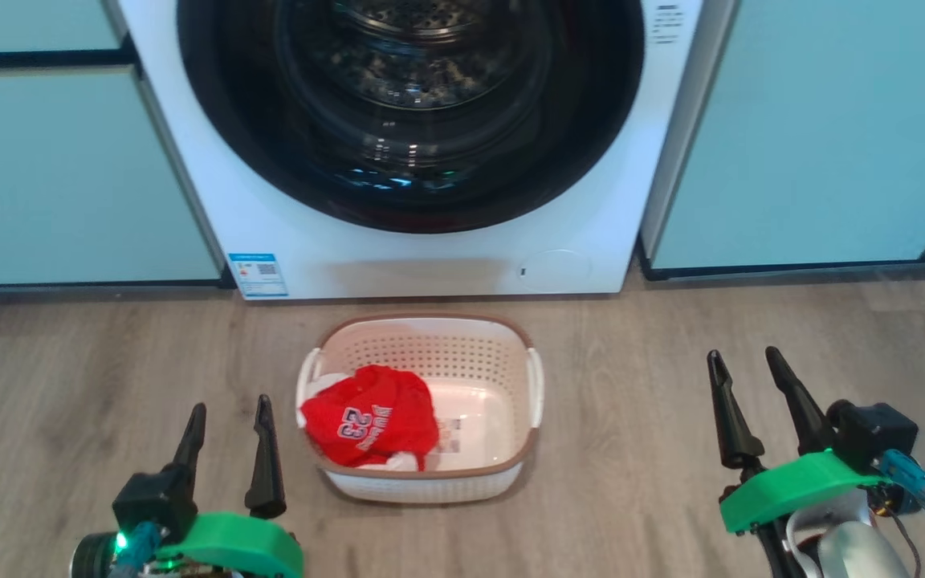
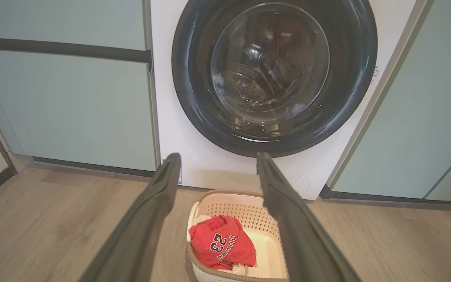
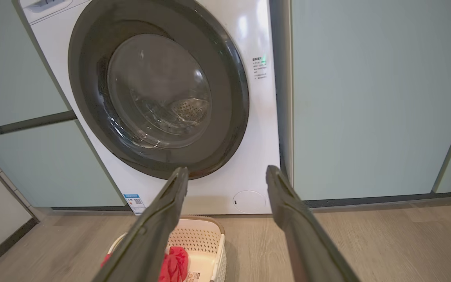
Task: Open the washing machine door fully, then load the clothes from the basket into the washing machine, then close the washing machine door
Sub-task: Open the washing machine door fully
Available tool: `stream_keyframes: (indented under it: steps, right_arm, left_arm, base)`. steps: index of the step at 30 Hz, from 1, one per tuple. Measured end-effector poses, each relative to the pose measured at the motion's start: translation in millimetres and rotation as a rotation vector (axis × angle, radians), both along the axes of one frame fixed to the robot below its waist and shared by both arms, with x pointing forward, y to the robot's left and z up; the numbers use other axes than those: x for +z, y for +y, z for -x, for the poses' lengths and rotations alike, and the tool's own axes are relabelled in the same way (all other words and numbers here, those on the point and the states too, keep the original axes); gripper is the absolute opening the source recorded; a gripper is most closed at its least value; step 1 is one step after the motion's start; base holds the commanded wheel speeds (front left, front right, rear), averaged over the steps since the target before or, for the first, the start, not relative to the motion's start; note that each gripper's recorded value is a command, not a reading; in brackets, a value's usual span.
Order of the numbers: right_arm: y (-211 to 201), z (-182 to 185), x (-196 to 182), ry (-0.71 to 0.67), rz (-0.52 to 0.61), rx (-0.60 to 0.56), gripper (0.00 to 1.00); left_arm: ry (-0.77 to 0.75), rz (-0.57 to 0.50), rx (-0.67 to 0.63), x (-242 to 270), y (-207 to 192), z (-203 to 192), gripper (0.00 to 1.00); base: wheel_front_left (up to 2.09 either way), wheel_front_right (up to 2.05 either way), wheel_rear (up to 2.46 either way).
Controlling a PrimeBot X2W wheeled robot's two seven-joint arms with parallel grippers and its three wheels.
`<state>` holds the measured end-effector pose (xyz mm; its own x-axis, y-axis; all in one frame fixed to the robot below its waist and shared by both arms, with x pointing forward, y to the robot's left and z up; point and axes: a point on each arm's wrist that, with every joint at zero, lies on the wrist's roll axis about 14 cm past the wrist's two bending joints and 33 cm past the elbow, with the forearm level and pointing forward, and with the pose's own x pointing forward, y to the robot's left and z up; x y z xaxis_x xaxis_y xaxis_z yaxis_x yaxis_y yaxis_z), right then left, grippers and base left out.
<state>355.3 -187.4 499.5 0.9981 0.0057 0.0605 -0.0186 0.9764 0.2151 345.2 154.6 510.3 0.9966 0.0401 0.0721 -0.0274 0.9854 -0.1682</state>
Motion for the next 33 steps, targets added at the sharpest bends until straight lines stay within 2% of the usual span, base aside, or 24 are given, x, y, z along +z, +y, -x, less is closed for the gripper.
stream_keyframes:
  steps: [18,24,33]
  right_arm:
    - [-5,0,2,-0.005,0.007,-0.012,1.00]
    - [-7,-1,4,-0.010,0.010,-0.015,1.00]
    - [-9,2,7,-0.018,0.022,-0.020,1.00]
  left_arm:
    - [-0.028,-0.026,-0.022,8,-9,-1,1.00]
    - [-0.033,-0.049,-0.022,9,-11,-2,1.00]
    - [-0.043,-0.071,-0.029,12,-14,-2,1.00]
  base:
    - [1.15,1.15,-2.29]
    - [0.51,0.51,-1.02]
    - [0.00,0.00,0.00]
